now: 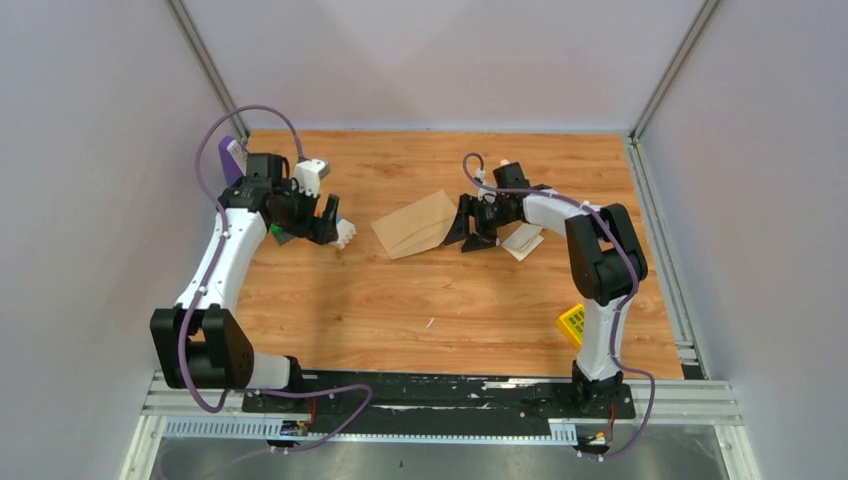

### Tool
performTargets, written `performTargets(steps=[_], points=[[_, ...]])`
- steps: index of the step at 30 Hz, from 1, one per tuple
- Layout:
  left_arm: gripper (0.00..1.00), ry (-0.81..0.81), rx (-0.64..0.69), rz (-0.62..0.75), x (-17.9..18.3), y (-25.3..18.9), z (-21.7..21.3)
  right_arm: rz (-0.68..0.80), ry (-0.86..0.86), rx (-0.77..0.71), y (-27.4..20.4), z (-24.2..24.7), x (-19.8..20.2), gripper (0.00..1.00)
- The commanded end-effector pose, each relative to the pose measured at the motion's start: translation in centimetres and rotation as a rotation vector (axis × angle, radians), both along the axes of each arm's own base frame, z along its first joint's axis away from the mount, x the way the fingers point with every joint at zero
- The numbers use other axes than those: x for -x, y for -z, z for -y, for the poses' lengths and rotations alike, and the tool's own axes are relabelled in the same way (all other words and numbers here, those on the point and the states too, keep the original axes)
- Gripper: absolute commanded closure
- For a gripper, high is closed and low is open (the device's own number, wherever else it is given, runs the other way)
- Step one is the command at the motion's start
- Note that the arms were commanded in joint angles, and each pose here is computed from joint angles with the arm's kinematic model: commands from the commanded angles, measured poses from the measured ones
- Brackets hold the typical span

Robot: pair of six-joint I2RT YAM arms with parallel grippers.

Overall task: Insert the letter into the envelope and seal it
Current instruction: Adjust the envelope at the center of the board.

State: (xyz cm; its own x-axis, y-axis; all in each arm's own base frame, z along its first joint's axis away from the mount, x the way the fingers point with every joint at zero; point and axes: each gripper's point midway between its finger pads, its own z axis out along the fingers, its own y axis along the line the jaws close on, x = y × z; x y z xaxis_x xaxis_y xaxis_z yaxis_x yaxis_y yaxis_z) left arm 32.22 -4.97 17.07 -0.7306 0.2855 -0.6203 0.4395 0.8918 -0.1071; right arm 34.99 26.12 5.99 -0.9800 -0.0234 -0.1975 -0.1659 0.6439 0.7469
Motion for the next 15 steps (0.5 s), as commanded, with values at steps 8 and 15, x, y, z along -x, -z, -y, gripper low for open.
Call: performTargets(steps=[8, 15], points=[[0.0, 0.041, 0.01, 0.092, 0.0, -1.1, 0.5, -0.034, 0.102, 0.006, 0.8, -2.0, -4.4, 0.38], [0.0, 0.029, -0.009, 0.107, -0.3, -0.9, 0.1, -0.071, 0.128, 0.038, 2.7, -2.0, -4.9, 0.42]])
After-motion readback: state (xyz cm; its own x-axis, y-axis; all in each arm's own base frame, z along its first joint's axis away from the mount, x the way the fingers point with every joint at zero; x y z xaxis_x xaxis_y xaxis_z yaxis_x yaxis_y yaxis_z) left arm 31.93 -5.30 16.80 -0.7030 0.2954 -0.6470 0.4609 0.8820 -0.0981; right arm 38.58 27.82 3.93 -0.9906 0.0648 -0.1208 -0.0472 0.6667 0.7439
